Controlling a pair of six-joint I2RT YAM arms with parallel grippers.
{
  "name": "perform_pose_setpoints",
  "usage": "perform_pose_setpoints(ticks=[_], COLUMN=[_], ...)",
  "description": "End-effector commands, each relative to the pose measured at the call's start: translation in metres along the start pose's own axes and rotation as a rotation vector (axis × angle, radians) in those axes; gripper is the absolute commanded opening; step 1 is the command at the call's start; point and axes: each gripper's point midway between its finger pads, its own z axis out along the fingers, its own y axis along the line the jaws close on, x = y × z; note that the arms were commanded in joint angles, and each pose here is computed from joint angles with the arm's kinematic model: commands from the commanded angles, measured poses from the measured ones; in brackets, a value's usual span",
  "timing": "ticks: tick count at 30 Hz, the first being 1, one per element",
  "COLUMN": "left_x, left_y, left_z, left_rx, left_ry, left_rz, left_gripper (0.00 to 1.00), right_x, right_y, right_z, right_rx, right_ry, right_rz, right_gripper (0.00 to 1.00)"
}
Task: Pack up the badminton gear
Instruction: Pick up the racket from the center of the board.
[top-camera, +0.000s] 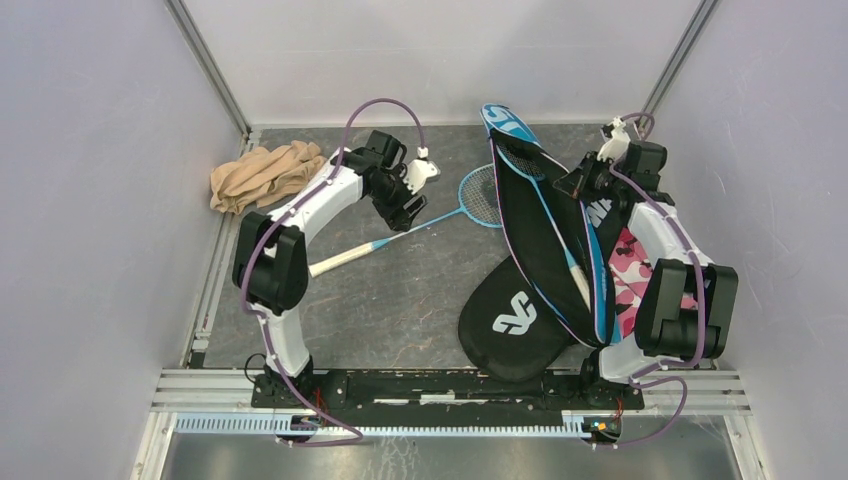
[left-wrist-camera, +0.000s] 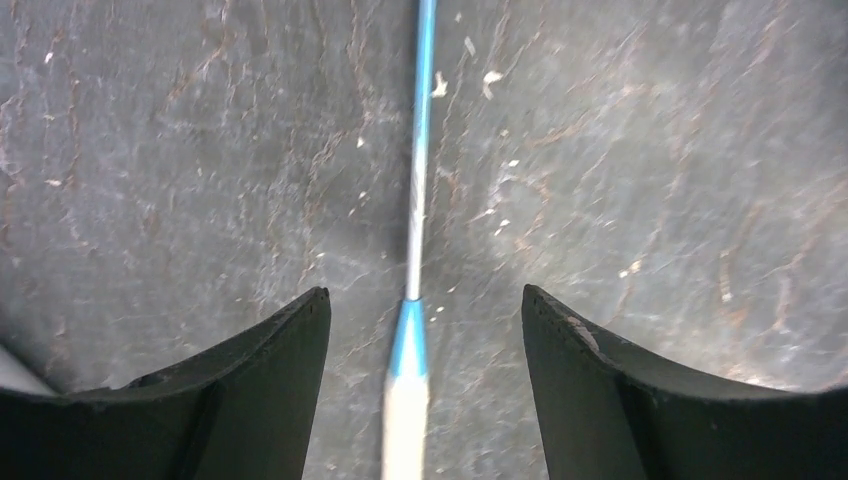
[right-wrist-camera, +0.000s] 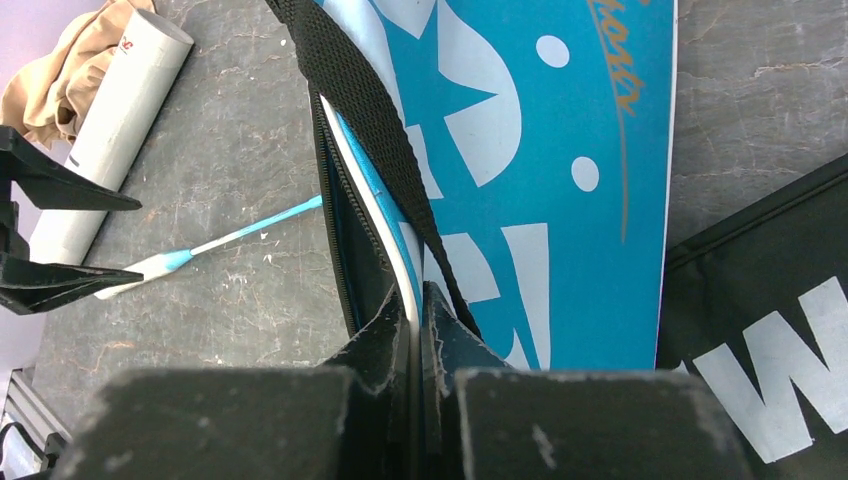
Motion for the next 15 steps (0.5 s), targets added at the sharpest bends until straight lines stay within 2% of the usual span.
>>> perform_pose_setpoints(ticks=[1,5,11,15], left_x=[0.017,0.004,-0.030,-0.046], left_y=[0.027,0.032,0.020,0.013], left_z=[-0.001,0.012,0.036,0.059], left_rx=[-0.099,-0.097,-0.036,-0.017], left_ry=[0.104,0.068,-0.016,-0.026], left_rz=[0.197,0.220,0.242,0.276], left_gripper=[0.76,0.76,0.76,0.74], right_x=[-0.020,-0.022,-0.023,-0.026], right_y=[0.012,0.007,0.003,0.001], right_z=[-0.014,-0.020,-0.029,-0.036], right_rx=[-0.040,-0.024,-0.011,0.002], right_ry=[-0.079,-0.098,-0.119,-0.138], right_rz=[-0.062,-0.065,-0.059,-0.064], right_gripper=[0.00,0.00,0.00,0.00])
